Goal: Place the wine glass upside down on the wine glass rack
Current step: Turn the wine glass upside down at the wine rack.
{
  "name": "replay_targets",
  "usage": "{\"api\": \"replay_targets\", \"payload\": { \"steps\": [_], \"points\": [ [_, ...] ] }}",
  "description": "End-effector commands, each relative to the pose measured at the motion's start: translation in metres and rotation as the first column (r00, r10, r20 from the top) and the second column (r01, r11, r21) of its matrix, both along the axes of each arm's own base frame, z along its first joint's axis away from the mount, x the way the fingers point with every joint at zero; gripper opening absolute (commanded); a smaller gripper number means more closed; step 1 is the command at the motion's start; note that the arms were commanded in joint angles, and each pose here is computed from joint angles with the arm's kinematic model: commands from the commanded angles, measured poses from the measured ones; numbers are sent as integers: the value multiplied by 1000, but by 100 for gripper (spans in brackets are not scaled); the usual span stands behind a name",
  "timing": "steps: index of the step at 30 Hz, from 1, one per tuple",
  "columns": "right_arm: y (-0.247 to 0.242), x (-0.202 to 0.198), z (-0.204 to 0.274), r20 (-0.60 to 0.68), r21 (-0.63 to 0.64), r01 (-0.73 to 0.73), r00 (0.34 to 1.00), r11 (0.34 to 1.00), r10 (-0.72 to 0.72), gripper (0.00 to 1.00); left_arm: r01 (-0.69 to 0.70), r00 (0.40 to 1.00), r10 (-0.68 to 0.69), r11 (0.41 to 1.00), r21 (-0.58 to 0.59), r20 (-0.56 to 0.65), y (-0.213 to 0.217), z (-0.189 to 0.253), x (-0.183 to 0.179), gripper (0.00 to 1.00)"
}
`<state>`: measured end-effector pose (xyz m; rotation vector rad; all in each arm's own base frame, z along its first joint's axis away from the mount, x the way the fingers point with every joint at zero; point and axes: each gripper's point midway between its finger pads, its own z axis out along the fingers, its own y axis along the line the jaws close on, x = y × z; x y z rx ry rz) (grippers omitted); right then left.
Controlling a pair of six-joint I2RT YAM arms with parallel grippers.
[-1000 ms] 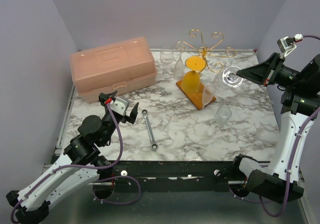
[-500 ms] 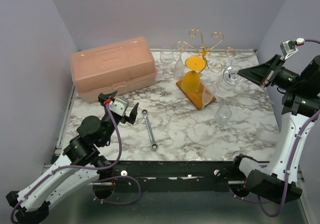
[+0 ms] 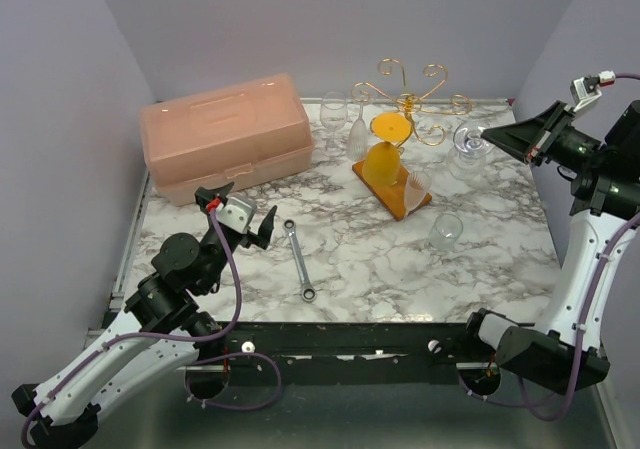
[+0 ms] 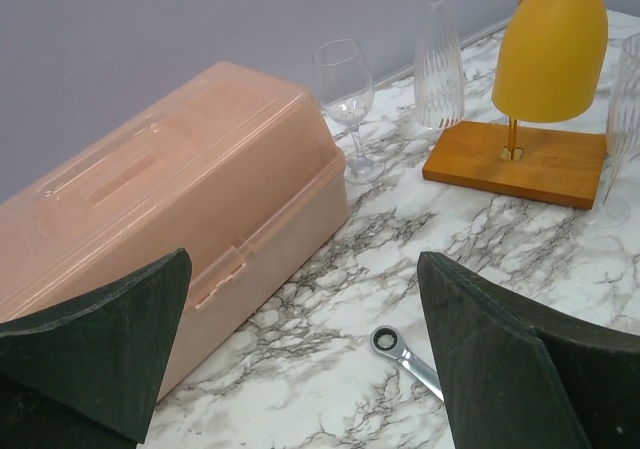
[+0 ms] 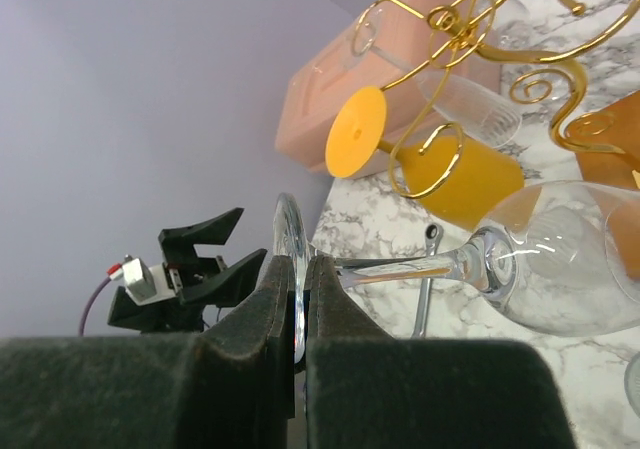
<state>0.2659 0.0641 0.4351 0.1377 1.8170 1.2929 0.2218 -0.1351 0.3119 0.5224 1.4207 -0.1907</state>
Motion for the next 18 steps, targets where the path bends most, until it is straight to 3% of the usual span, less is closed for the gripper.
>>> {"api": "replay_targets", "payload": {
  "steps": [1,18],
  "points": [
    [-12,15,-2,6,-37,63,998,997,-63,0,19,1000,-18,1000,-25,10,-2,3,-2,99],
    [-39,62,-30,1,-45,136,991,990,-136,0,14,1000,-14,1000,-13,1,-2,-1,0,98]
  ]
}}
